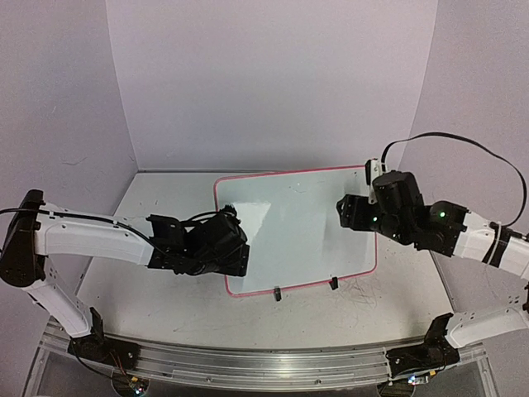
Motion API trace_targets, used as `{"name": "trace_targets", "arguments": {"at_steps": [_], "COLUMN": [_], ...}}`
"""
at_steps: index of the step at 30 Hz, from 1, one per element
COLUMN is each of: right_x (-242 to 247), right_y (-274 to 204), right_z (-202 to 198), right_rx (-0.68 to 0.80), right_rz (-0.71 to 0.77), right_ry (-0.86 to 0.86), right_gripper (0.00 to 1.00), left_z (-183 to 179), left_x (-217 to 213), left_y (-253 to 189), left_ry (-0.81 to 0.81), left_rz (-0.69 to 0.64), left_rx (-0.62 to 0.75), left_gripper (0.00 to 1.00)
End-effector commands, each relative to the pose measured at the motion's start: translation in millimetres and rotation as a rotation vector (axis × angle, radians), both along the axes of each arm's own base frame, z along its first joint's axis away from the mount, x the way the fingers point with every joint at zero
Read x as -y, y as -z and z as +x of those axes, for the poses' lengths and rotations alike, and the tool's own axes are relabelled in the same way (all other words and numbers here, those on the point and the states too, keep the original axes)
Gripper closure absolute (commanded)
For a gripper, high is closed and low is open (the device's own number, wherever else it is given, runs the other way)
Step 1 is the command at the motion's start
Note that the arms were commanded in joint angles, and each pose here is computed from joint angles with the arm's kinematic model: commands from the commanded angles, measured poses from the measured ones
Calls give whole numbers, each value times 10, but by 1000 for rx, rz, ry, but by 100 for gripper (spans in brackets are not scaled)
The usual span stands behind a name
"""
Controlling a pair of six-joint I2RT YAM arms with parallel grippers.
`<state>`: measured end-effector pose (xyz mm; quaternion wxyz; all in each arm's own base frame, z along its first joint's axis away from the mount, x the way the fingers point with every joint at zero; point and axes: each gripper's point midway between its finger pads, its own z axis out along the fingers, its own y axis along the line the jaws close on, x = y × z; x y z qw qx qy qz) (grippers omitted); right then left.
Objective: Write a sentence on the whiteboard
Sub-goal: Move the whiteboard to the center of the board, then pick up the whiteboard marker from the corner of the board.
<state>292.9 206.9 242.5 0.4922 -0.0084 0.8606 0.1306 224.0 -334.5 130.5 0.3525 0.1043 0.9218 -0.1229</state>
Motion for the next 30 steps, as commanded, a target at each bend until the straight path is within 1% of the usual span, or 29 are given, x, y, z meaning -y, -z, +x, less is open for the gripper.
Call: {"name": "trace_targets", "arguments": {"at_steps": [1,3,6,8,10,12,16,20,22,27,30], "right_x": [411,675,1133,1492,1889,2092,2228,2339,2348,2402,2493], "right_y": [-709,-885,-920,-734,-486,-154,504,982,1239,1601,1733], "right_z": [321,502,833,1102,1331,1510,1718,1825,1853,1894,1776], "right_rx": [146,173,148,77,0,-86,-248,-358,-436,-557,-607], "right_rz": [-49,-62,-48,19,91,150,250,299,308,305,281], "right_ry": [105,177,269,300,389,479,624,764,821,946,1057], "right_gripper": [21,18,13,13,10,5,2,2,2,2,2], "left_z": [3,-21,-31,-41,-55,-79,-99,-103,-105,-115,-130], "left_x": [57,64,40,27,23,23,5,-63,-93,-145,-175], "left_y": [-528,-606,-686,-754,-837,-970,-1237,-1476,-1532,-1509,-1483], "left_ry": [46,59,66,67,71,89,130,140,143,149,152], "left_rz": [-95,-123,-143,-163,-190,-227,-271,-304,-307,-298,-298], "left_rx": [49,53,64,73,80,97,154,209,226,239,241], "left_gripper": [24,24,23,23,22,22,21,20,20,20,20]}}
